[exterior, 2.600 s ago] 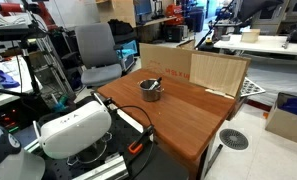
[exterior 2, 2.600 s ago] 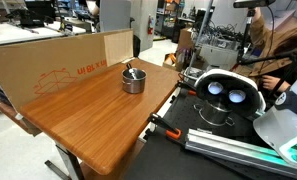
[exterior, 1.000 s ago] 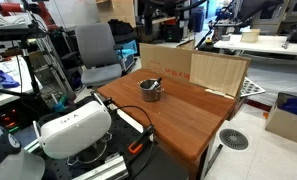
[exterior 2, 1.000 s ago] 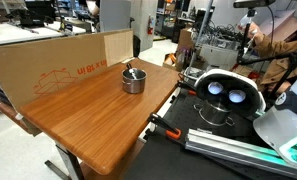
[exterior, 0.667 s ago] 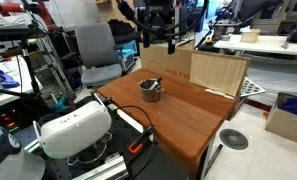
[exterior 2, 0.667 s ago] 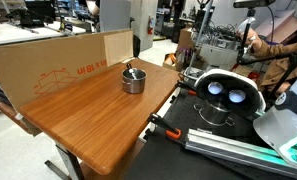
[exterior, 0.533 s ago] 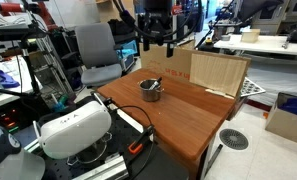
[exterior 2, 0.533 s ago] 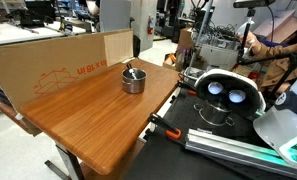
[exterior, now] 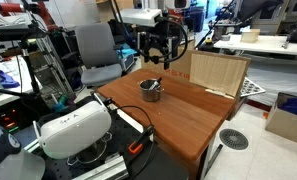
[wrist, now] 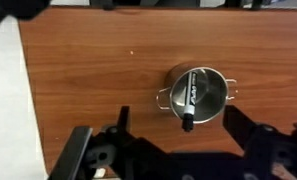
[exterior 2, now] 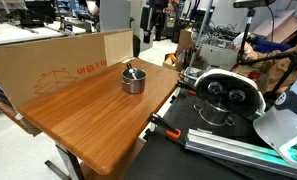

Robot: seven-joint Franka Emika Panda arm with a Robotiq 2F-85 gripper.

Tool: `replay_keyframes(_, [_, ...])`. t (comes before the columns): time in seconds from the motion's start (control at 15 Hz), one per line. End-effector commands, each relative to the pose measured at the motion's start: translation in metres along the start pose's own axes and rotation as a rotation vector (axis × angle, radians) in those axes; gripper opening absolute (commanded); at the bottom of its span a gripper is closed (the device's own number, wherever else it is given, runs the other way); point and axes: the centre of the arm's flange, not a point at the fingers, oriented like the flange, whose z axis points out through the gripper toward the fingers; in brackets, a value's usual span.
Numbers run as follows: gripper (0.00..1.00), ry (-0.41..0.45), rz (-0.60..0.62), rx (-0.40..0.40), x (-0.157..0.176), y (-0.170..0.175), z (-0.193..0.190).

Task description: Pick up the pen from the silver pot and put it on the table.

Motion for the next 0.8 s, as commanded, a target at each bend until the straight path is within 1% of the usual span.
replay_keyframes(0.0, [1.00,0.020,0.022,0.021,0.024,0.000,0.017])
replay_keyframes(0.27, [1.00,-0.009,0.038,0.036,0.048,-0.004,0.035])
replay_keyframes(0.73, [1.00,-0.037,0.035,0.046,0.077,-0.029,0.066])
